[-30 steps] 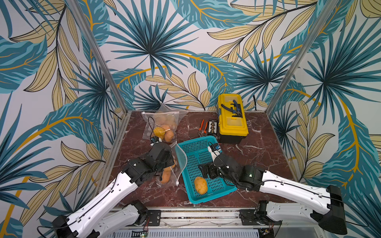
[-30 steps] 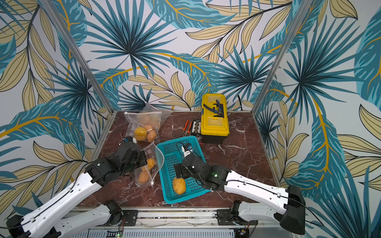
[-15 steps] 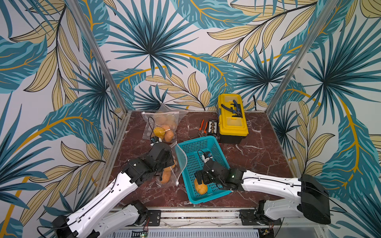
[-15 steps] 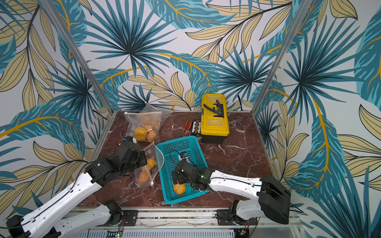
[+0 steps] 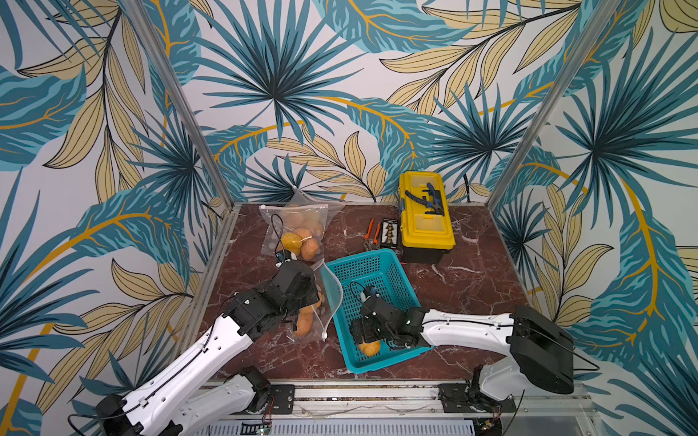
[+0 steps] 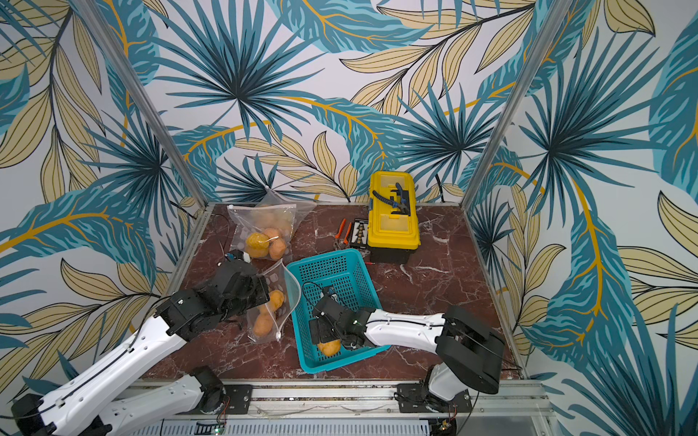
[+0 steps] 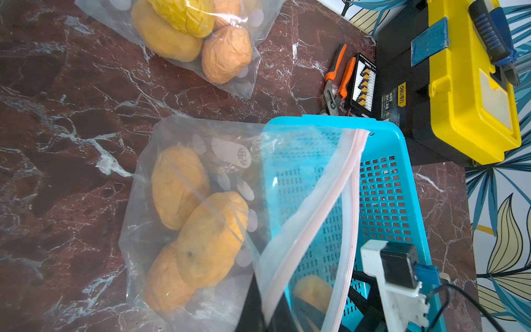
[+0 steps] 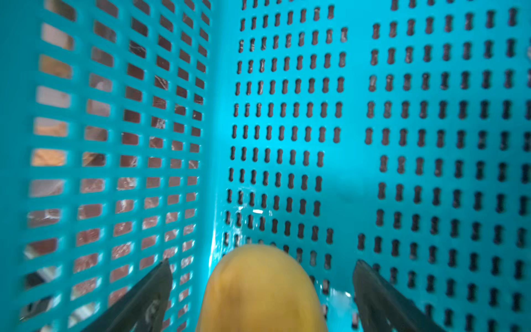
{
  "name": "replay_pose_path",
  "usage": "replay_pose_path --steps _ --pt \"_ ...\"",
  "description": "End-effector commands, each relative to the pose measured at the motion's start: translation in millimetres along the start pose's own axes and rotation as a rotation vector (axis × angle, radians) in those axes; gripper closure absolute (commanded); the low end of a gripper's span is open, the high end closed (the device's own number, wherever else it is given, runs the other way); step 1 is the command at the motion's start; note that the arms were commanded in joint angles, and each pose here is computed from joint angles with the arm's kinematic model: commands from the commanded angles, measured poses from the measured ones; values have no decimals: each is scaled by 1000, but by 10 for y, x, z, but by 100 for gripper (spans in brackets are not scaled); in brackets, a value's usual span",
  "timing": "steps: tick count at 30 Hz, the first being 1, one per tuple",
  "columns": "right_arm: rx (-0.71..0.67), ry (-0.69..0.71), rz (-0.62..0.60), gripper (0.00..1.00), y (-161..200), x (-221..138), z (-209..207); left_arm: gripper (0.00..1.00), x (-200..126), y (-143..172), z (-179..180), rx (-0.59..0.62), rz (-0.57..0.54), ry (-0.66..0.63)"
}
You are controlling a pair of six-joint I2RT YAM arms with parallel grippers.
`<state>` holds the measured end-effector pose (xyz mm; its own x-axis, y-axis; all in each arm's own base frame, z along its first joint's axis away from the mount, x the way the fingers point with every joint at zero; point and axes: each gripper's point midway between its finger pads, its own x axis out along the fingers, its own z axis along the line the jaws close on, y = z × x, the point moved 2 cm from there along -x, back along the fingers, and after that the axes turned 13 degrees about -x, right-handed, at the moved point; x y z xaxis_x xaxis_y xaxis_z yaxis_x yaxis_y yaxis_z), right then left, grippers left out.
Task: Put the potatoes into a zipper bag and zip it
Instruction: Pick up the potato from the basket.
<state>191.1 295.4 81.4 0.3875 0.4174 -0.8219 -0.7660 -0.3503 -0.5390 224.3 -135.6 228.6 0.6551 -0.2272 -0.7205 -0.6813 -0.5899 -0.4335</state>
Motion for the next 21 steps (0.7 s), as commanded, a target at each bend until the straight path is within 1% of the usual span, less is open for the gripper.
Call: replay_pose_path --steps 1,7,12,14,17,20,21 --pt "36 -35 22 2 101 -175 -18 100 -35 -21 -57 8 -8 28" --pt "60 -75 40 1 284 -283 -37 100 -28 -20 -55 7 -7 25" --pt "66 -84 85 1 392 -159 -24 100 -29 -18 -58 7 -6 26" --pt "57 -95 103 4 399 -103 14 100 -30 -19 -58 7 -7 27" --pt "46 -83 124 10 391 -52 31 100 -31 -22 -58 7 -8 27" --pt "39 -100 116 22 348 -57 67 100 -32 -22 -58 7 -8 27" --pt "38 -102 113 27 339 -70 73 100 -31 -22 -58 9 -8 27"
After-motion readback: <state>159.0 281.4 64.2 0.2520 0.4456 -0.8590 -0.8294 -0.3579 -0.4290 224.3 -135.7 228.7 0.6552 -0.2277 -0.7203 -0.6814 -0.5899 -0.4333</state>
